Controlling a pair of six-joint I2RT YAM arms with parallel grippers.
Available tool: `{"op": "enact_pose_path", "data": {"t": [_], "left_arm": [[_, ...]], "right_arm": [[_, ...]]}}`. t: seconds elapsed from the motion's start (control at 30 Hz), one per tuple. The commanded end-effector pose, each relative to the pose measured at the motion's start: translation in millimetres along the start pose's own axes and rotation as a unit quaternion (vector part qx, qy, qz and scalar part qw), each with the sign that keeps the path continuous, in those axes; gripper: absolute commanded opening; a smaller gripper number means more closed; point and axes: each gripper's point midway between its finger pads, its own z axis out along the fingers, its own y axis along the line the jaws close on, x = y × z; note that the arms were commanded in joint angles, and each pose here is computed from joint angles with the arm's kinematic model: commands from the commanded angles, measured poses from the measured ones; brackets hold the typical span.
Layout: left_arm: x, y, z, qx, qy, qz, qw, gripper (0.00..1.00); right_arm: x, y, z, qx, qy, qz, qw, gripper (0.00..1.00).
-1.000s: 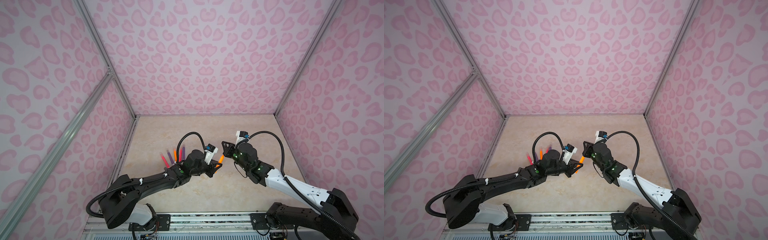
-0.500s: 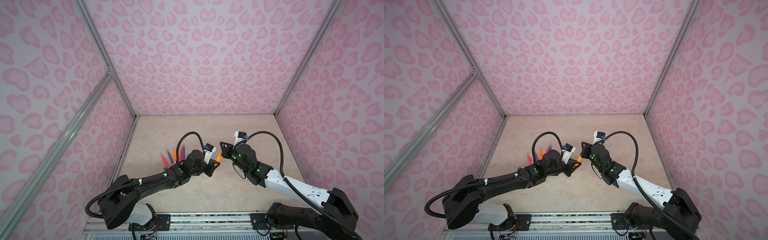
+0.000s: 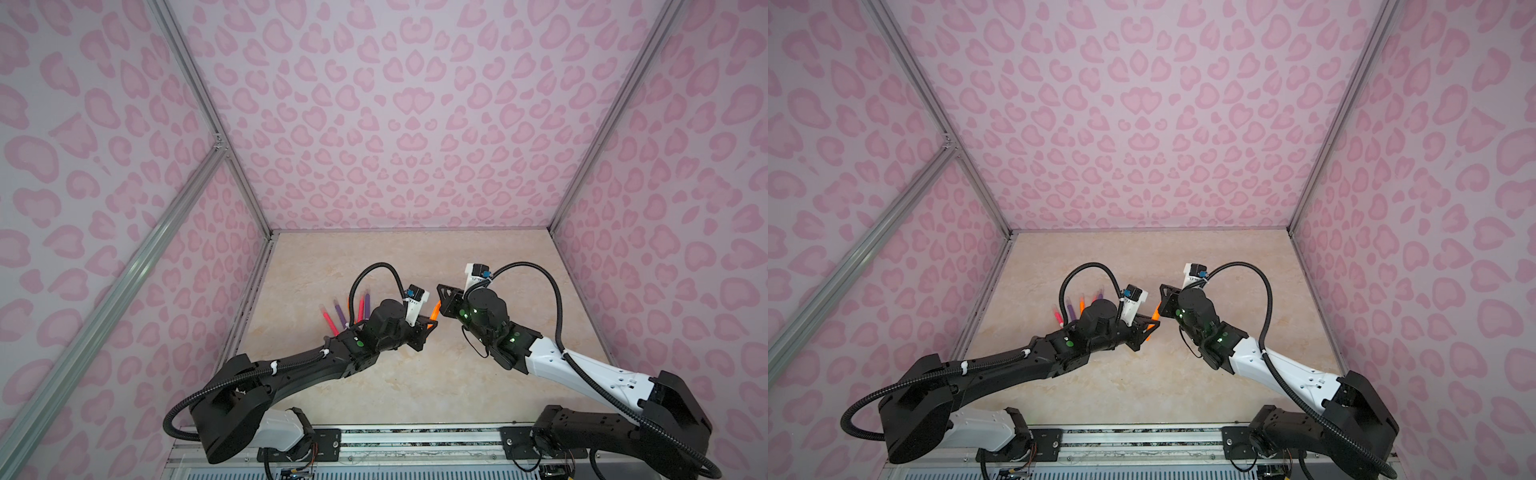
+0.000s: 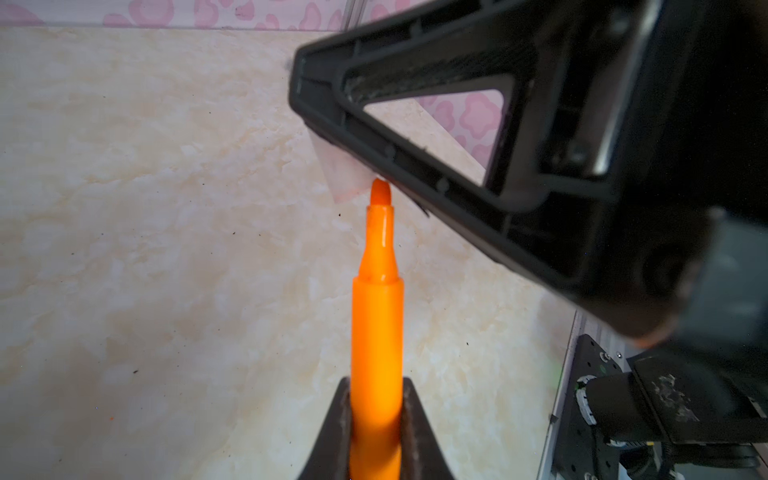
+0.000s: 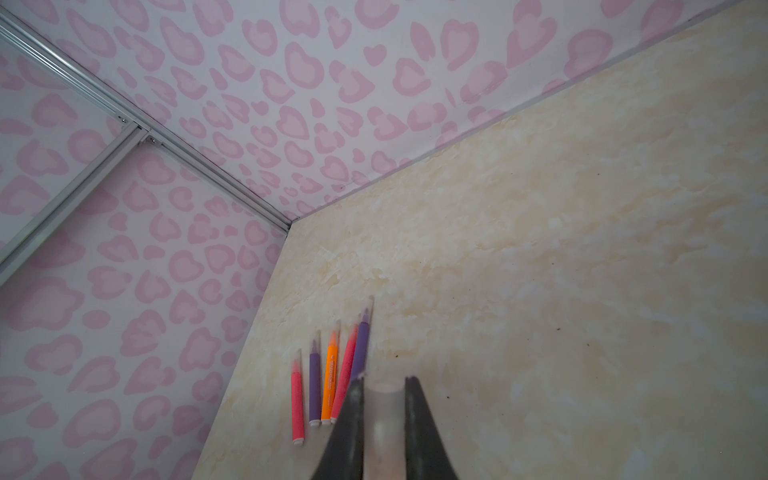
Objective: Insert the pens into the pen caps
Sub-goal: 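Align the clear cap above the orange marker tip with the right gripper, then lower the clear cap onto the orange marker tip with the right gripper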
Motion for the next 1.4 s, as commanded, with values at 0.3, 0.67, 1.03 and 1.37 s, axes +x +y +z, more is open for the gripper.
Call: {"op": "enact_pose_path", "data": {"t": [0.3,0.67,1.03,1.37], "left_arm": [[-1.9,-2.8,1.9,0.007,0.002,0.006,1.000,0.03],[-2.2,-3.3,1.8,0.008,0.002,0.007,1.000,0.03],[-1.3,-4.2,3.2,0.010,0.005,0.006,1.000,0.03],[-3.3,-0.6,1.1,-0.001,-0.002,0.004,1.000,0.03]], "right_arm": [[-4.2,2.6,-0.1,-0.002,-0.012,0.004,1.000,0.03],[-7.4,-3.4,-1.0,0.012,-0.024,0.003,1.000,0.03],[-5.3,0.3,-0.8,0.003,-0.016,0.001,1.000,0.03],[-1.1,6.9,-1.7,-0.011,-0.012,0.007,1.000,0.03]]}}
